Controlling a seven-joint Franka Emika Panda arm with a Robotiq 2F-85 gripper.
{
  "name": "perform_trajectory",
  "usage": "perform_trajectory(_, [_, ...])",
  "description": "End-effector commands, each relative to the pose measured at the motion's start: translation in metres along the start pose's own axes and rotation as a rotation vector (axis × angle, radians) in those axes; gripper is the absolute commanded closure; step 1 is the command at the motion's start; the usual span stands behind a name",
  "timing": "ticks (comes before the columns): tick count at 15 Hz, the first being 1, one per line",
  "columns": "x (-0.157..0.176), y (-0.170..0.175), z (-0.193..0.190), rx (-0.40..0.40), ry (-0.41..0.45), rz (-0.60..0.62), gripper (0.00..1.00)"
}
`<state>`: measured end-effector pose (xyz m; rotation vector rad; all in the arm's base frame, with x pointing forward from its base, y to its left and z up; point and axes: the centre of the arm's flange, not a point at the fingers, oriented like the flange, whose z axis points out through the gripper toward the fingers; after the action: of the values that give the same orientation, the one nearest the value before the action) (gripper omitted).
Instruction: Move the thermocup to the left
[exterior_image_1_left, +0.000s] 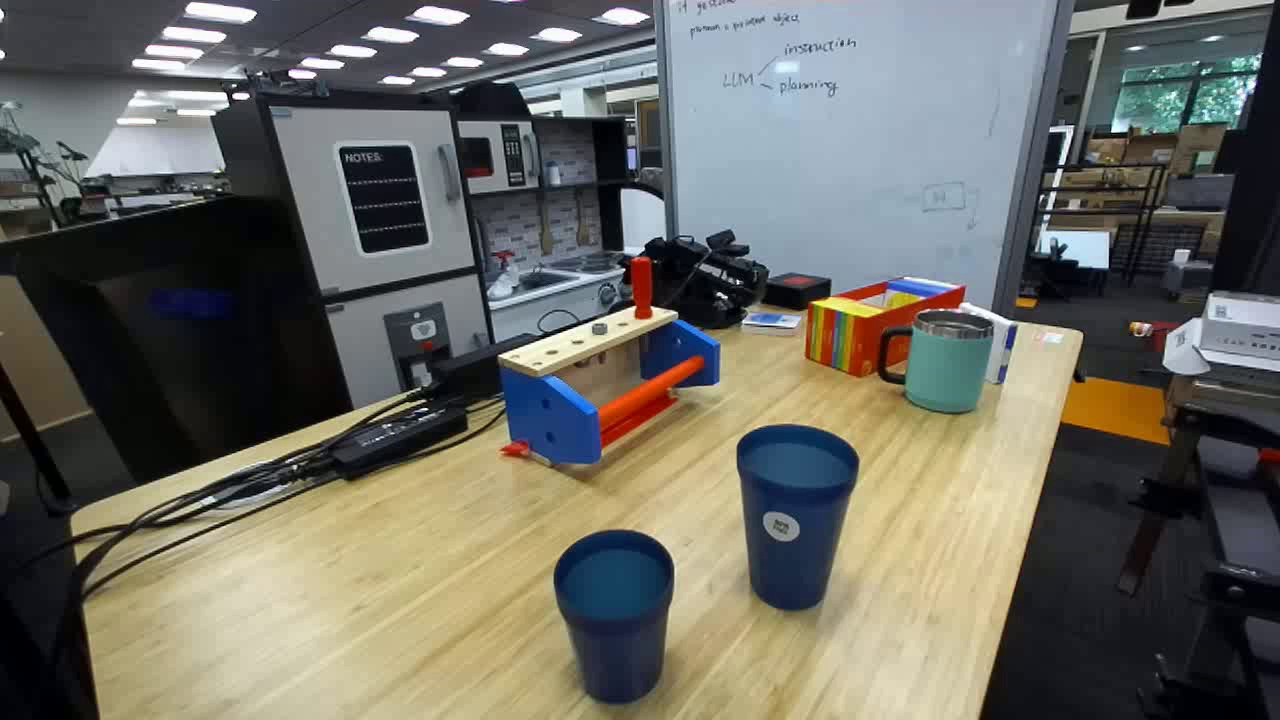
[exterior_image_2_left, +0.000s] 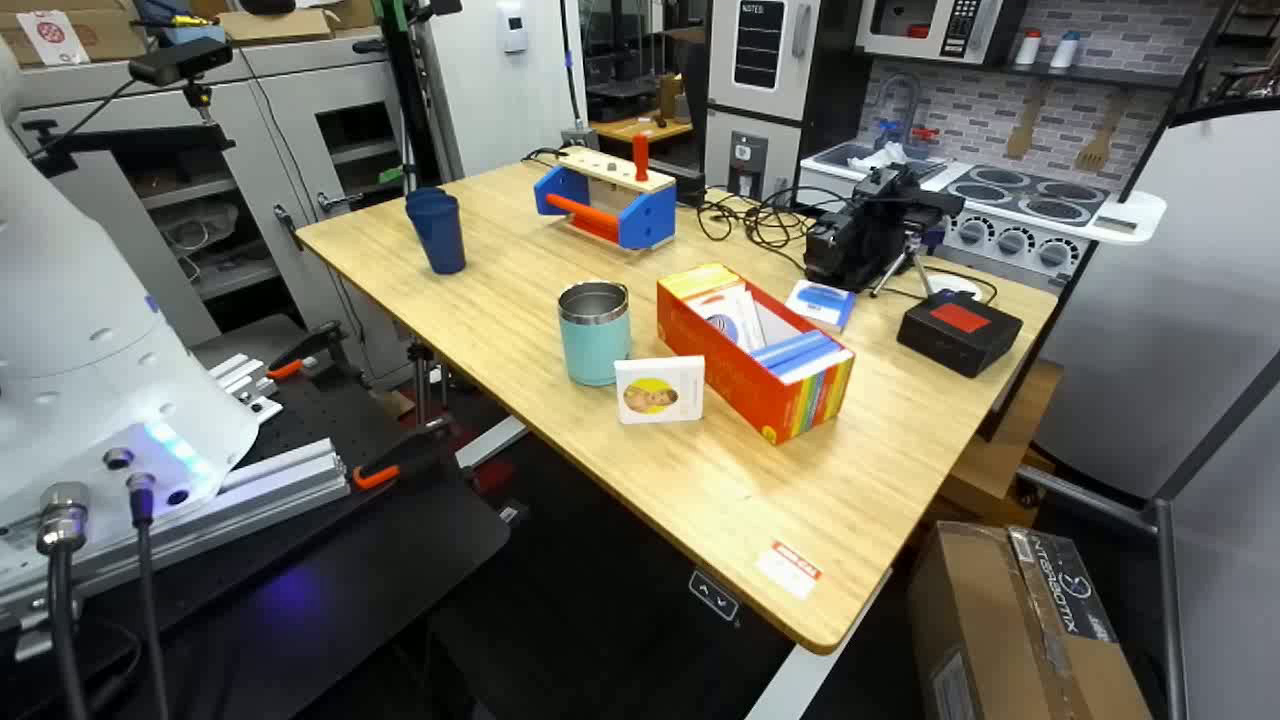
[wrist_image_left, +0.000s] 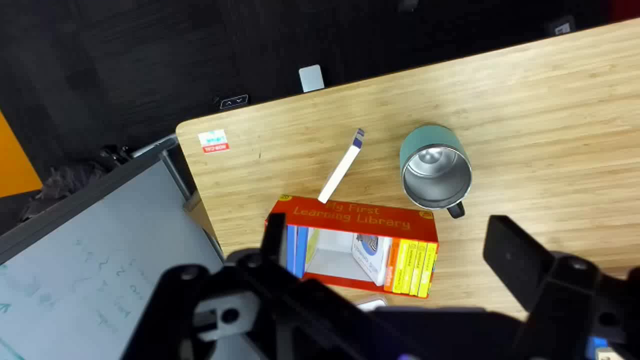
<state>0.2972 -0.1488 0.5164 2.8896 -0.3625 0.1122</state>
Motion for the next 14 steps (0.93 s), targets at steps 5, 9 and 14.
perform_trajectory(5, [0.015,0.005,0.010,0.028,-0.021,-0.019,0.00])
perform_trajectory(9, [0.042,0.022,0.051,0.096,-0.035,-0.072,0.00])
perform_trajectory(14, [0.074,0.025,0.117,0.221,0.048,-0.222,0.00])
